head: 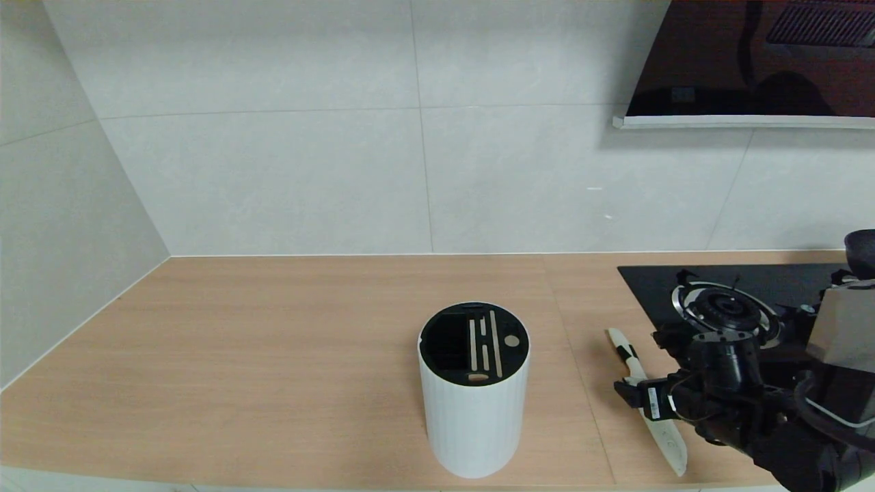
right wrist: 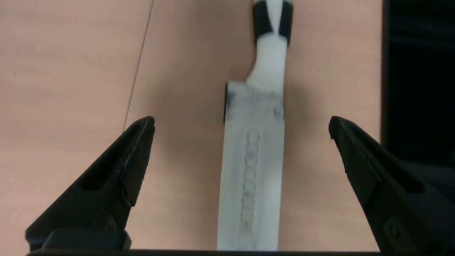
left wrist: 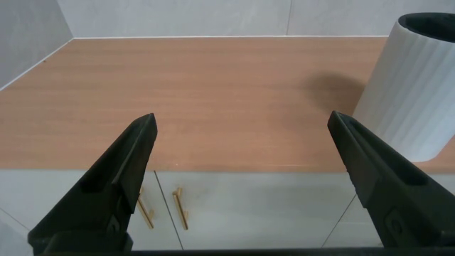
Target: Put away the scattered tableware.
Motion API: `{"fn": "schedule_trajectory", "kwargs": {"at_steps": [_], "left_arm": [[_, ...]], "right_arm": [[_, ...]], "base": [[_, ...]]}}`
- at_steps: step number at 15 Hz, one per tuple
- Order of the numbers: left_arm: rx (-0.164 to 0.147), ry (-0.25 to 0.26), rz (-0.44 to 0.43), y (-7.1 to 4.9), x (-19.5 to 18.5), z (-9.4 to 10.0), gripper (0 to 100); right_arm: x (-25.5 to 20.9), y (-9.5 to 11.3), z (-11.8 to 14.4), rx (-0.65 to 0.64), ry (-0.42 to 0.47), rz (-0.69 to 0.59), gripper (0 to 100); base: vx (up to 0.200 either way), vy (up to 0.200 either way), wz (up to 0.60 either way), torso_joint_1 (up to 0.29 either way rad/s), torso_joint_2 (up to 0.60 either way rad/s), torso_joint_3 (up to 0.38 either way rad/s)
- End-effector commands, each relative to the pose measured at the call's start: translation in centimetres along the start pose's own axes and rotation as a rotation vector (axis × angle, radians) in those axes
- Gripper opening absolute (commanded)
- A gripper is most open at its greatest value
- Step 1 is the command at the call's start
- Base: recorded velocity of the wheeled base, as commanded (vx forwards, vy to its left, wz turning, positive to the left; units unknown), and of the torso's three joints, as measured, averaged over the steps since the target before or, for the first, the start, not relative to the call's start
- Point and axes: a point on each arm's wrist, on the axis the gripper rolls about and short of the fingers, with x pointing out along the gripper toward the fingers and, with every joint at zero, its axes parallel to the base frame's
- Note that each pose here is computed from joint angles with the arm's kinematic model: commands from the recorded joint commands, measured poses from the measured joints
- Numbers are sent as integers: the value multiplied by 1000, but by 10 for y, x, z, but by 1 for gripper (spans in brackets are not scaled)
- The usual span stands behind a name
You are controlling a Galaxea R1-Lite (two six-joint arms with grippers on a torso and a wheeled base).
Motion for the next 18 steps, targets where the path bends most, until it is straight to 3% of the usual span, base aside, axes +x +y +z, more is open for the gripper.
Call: {"fn": "schedule_trajectory", "kwargs": {"at_steps": [1, 18], "left_arm": [[0, 0, 1, 0, 0, 0, 100], [0, 0, 1, 0, 0, 0, 100]], "right_arm": [[11, 0, -14, -4, 33, -7, 100], [39, -7, -16, 48, 23, -50, 100]], "base": [[0, 0, 0, 0, 0, 0], [0, 0, 0, 0, 0, 0]]}}
